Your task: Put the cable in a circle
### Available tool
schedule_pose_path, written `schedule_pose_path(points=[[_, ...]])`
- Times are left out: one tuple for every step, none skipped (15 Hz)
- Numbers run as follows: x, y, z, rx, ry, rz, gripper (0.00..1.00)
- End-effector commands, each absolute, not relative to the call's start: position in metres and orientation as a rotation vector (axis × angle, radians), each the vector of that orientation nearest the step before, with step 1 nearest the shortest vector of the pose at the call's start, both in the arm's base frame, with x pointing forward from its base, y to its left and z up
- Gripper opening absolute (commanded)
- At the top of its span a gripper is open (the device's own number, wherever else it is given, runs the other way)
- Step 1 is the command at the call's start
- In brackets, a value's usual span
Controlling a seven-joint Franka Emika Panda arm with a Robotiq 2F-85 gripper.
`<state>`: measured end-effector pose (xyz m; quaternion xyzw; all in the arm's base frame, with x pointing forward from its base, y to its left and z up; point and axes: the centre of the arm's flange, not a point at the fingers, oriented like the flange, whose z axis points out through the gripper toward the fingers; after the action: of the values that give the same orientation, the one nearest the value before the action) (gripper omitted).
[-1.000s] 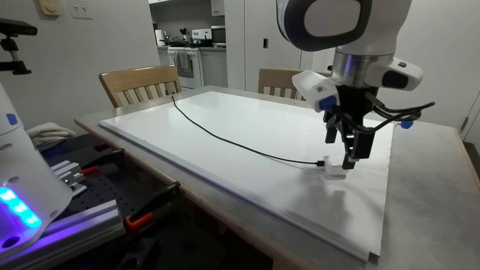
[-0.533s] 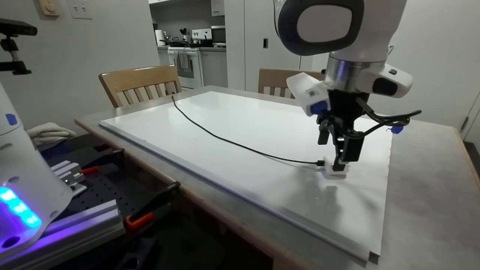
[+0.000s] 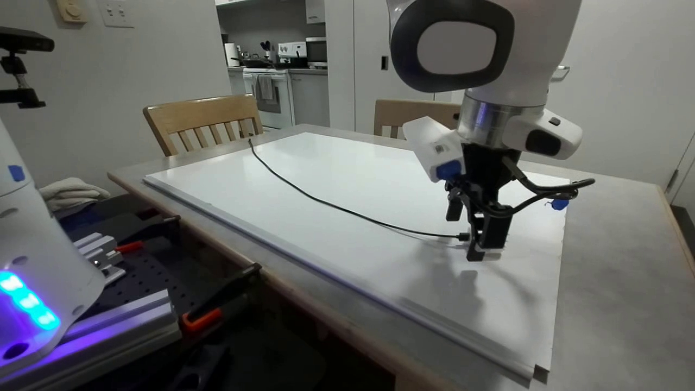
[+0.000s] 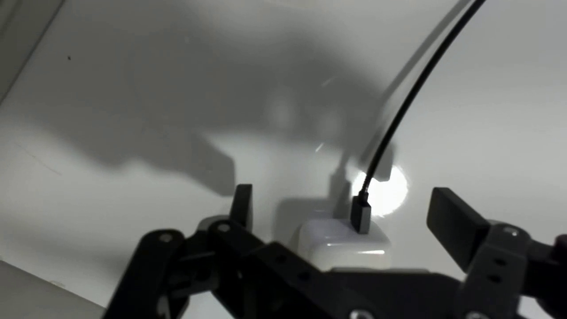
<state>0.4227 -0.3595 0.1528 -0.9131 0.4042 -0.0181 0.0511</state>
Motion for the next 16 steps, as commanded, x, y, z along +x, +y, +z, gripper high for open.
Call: schedule_pose_path(points=[[0.409, -0.363, 0.16, -2.819, 1.191, -0.1, 1.0], [0.409, -0.365, 0.161, -2.831, 1.182, -0.122, 1.0], [0.41, -0.367, 0.163, -2.843, 1.174, -0.141, 1.0], [0.411, -0.37, 0.163, -2.854, 1.164, -0.158, 1.0], [0.413, -0.372, 0.164, -2.86, 1.153, -0.178, 1.0], [0.414, -0.373, 0.163, -2.862, 1.143, -0.19, 1.0], [0.415, -0.374, 0.163, -2.862, 1.134, -0.2, 1.0], [0.416, -0.374, 0.161, -2.862, 1.125, -0.207, 1.0], [0.416, -0.373, 0.159, -2.859, 1.118, -0.212, 1.0], [0.417, -0.373, 0.158, -2.858, 1.113, -0.213, 1.0], [0.416, -0.373, 0.158, -2.856, 1.107, -0.214, 1.0], [0.415, -0.373, 0.158, -2.854, 1.108, -0.215, 1.0], [0.414, -0.374, 0.158, -2.853, 1.107, -0.216, 1.0], [0.413, -0.375, 0.158, -2.852, 1.11, -0.215, 1.0], [0.412, -0.376, 0.158, -2.85, 1.111, -0.215, 1.0], [0.411, -0.376, 0.158, -2.849, 1.114, -0.216, 1.0]])
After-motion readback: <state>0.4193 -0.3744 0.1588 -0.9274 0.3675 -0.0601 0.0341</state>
